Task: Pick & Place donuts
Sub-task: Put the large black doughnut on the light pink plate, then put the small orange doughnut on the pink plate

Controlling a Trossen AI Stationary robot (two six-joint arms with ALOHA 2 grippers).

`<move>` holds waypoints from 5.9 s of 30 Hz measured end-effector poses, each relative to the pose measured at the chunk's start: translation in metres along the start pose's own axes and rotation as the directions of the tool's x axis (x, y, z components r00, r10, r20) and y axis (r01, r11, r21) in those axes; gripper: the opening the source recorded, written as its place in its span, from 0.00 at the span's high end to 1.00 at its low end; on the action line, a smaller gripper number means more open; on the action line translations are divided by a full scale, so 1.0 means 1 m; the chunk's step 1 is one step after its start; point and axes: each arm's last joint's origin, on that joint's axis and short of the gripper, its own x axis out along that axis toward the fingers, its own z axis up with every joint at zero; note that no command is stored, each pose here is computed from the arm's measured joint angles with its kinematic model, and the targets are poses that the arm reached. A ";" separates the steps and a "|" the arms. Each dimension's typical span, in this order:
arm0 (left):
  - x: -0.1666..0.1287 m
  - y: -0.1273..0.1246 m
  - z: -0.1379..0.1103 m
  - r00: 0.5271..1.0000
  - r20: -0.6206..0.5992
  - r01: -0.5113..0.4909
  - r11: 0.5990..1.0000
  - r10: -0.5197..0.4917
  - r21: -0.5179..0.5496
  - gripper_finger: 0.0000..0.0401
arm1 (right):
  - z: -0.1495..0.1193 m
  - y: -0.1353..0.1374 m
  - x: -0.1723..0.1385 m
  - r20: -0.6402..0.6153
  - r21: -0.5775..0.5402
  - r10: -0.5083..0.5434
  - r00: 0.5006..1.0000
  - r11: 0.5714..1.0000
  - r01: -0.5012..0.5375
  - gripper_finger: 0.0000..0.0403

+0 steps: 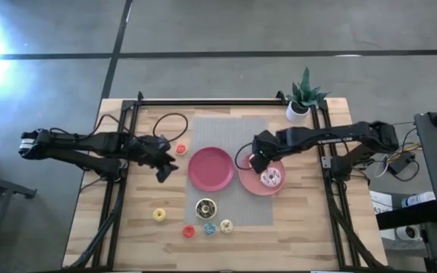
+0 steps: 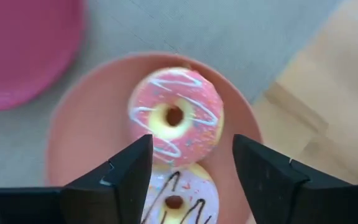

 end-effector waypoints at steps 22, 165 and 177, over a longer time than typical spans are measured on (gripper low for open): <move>0.017 -0.023 0.004 0.971 0.059 0.238 0.941 -0.230 -0.239 0.57 | -0.076 -0.036 -0.070 0.256 -0.147 0.382 0.888 0.923 -0.355 0.47; 0.089 0.093 0.037 0.851 -0.321 -0.519 0.757 0.415 -0.398 0.62 | -0.095 -0.084 -0.075 0.331 -0.107 0.409 0.851 0.912 -0.396 0.47; 0.102 0.122 0.034 0.871 -0.293 -0.486 0.775 0.394 -0.403 0.62 | -0.093 -0.075 -0.069 0.322 -0.041 0.391 0.862 0.916 -0.400 0.47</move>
